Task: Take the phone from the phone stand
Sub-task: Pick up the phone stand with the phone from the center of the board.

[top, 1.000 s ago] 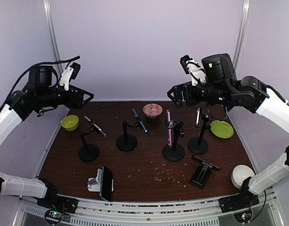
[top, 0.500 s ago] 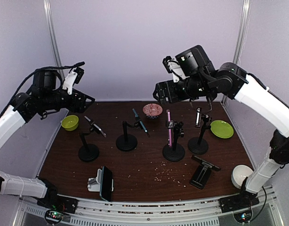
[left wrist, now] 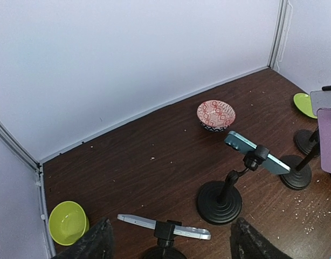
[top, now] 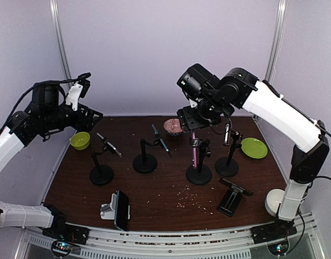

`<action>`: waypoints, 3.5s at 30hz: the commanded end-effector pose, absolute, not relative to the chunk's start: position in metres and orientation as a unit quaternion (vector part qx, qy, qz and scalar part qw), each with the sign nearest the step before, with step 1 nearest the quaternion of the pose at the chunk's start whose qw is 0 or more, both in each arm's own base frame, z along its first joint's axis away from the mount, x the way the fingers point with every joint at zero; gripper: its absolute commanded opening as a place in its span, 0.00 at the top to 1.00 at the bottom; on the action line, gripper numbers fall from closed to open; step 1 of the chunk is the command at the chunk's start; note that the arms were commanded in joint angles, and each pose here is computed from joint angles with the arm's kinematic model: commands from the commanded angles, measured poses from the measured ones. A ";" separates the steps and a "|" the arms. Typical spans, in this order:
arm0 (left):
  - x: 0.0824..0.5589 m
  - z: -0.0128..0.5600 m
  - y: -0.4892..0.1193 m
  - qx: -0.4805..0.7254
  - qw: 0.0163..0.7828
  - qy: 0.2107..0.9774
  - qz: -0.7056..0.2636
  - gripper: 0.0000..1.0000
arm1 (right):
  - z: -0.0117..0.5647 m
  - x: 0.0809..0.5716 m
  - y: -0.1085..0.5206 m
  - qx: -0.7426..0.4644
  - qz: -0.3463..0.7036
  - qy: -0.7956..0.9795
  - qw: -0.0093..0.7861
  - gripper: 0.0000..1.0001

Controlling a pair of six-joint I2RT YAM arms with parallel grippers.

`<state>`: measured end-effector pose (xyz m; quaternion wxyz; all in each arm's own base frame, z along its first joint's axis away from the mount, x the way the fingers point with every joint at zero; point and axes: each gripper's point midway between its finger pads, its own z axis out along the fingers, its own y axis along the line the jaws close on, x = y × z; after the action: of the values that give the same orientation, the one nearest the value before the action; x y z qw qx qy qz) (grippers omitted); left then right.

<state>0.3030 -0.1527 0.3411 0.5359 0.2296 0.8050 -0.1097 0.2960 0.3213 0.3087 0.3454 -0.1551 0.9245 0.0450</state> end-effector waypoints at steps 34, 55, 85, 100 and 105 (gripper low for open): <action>0.249 0.283 -0.340 0.406 0.526 0.726 -0.180 0.21 | 0.326 0.208 0.228 -0.487 0.008 0.599 0.635 0.09; 0.228 0.284 -0.296 0.456 0.465 0.751 -0.109 0.21 | 0.259 0.233 0.288 -0.700 -0.101 0.518 0.482 0.18; 0.235 0.291 -0.277 0.438 0.512 0.736 -0.070 0.23 | 0.245 0.252 0.309 -0.727 -0.017 0.523 0.446 0.44; 0.235 0.289 -0.281 0.435 0.511 0.737 -0.084 0.24 | 0.240 0.274 0.310 -0.720 -0.059 0.522 0.453 0.46; 0.235 0.290 -0.281 0.435 0.512 0.736 -0.083 0.24 | 0.238 0.280 0.314 -0.720 -0.063 0.523 0.452 0.49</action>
<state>0.2322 -0.2764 0.2823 0.4947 0.4444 0.7434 -0.0725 0.2695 0.3100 0.2316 0.4423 -0.7267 0.5230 -0.0520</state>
